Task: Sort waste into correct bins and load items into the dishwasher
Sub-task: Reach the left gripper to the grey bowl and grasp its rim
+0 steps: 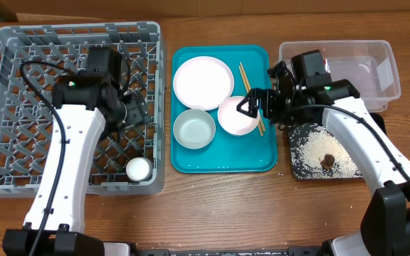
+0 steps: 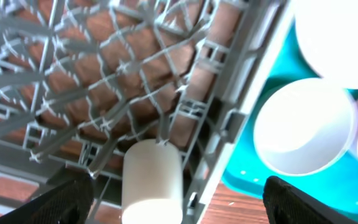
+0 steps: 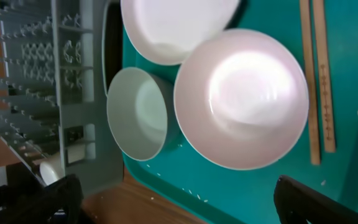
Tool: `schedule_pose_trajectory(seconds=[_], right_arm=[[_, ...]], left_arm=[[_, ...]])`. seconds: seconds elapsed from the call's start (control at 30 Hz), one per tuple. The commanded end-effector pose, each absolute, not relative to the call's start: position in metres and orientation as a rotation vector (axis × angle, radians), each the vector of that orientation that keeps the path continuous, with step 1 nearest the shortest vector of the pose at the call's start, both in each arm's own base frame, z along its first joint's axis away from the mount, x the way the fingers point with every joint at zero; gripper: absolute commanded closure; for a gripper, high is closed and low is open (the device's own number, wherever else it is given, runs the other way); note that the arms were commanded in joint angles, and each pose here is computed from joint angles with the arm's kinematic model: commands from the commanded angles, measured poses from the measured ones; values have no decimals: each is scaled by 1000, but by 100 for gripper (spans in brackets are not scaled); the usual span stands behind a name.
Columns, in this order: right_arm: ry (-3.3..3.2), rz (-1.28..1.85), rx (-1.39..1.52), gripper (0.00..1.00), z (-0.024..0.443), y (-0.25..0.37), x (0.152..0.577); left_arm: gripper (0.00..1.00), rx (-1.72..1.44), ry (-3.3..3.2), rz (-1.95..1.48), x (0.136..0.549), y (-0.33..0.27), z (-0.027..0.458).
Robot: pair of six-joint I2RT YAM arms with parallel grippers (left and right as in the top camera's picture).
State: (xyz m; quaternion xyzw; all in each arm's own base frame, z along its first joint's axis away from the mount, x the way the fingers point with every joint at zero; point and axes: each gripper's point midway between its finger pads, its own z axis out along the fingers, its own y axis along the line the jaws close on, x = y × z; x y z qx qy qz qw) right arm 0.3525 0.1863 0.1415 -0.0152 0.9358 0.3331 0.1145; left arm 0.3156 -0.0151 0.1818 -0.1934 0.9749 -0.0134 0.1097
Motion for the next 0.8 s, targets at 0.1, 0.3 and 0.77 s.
schedule_pose_trajectory(seconds=[0.1, 0.3, 0.77], right_arm=[[2631, 826, 26, 0, 195, 202, 374], [2609, 536, 315, 0, 188, 205, 376], [2634, 570, 316, 12, 167, 245, 366]], left_arm=[[10, -449, 2762, -107, 336, -22, 220], [8, -426, 2690, -183, 354, -30, 228], [7, -414, 2653, -215, 363, -33, 232]])
